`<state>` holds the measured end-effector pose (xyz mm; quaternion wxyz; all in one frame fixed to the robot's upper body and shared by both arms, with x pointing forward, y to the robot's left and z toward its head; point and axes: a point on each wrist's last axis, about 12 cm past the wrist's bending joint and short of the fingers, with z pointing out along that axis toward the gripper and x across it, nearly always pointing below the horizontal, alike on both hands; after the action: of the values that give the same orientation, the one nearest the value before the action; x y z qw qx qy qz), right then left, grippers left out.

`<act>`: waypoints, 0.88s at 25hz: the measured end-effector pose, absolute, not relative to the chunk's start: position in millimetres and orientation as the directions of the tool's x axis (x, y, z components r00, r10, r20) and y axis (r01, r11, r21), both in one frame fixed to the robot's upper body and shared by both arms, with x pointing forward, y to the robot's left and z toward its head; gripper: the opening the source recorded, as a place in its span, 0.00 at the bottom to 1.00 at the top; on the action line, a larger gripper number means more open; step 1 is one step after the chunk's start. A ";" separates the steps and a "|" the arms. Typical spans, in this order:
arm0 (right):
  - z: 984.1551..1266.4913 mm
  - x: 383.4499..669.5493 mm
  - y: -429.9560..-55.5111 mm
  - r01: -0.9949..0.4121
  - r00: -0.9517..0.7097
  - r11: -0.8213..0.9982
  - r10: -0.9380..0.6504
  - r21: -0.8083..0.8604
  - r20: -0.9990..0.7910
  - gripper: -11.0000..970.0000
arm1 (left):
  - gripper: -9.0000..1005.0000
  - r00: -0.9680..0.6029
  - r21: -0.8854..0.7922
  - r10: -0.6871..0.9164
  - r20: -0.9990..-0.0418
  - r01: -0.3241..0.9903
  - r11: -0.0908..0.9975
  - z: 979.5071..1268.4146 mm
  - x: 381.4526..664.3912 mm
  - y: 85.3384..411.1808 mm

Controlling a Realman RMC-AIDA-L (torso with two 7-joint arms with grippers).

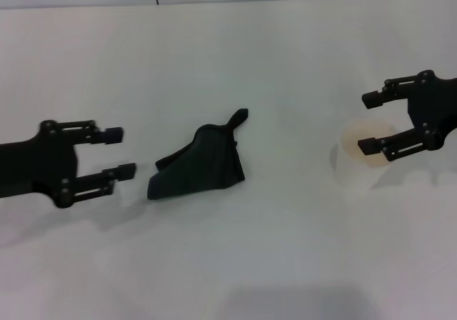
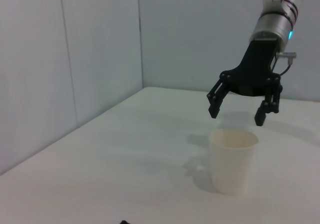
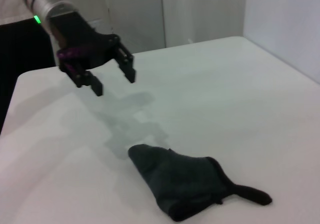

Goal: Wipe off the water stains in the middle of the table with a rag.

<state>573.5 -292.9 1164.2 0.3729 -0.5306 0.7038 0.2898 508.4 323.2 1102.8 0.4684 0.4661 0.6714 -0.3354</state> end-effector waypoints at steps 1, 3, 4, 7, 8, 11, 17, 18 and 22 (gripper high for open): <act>1164.1 573.3 -293.8 -0.962 -0.160 0.272 -0.529 0.011 -0.834 0.87 | 0.57 -0.132 -0.021 0.304 -0.944 0.940 0.342 1101.9 506.2 326.9; 1163.5 572.4 -296.1 -0.960 -0.162 0.280 -0.524 0.010 -0.836 0.87 | 0.57 -0.141 -0.035 0.295 -0.945 0.941 0.336 1100.1 503.1 331.1; 1163.3 572.1 -296.7 -0.959 -0.163 0.282 -0.523 0.010 -0.837 0.87 | 0.57 -0.145 -0.041 0.293 -0.945 0.943 0.332 1099.2 501.9 332.1; 1163.3 572.0 -297.2 -0.959 -0.163 0.285 -0.519 0.010 -0.839 0.87 | 0.57 -0.151 -0.049 0.301 -0.941 0.946 0.321 1097.8 500.1 332.9; 1163.4 571.9 -297.3 -0.958 -0.163 0.286 -0.517 0.010 -0.840 0.87 | 0.57 -0.154 -0.053 0.306 -0.939 0.947 0.316 1097.3 499.2 333.1; 1163.5 571.8 -298.2 -0.957 -0.166 0.290 -0.516 0.012 -0.840 0.87 | 0.57 -0.165 -0.062 0.322 -0.932 0.949 0.308 1097.4 497.8 336.3; 1163.5 571.9 -300.2 -0.956 -0.174 0.295 -0.516 0.017 -0.839 0.87 | 0.56 -0.202 -0.091 0.355 -0.913 0.948 0.306 1098.2 497.9 341.8; 1163.5 572.0 -300.3 -0.955 -0.174 0.295 -0.517 0.017 -0.838 0.87 | 0.56 -0.212 -0.099 0.364 -0.907 0.947 0.305 1097.8 497.9 342.6; 1163.2 572.0 -300.5 -0.955 -0.175 0.296 -0.518 0.017 -0.837 0.87 | 0.56 -0.221 -0.107 0.379 -0.898 0.948 0.299 1097.0 498.0 342.7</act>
<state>572.0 -300.5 1163.2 0.3789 -0.5184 0.7103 0.2885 498.0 342.7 1097.0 0.4038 0.4758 0.6975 -0.3522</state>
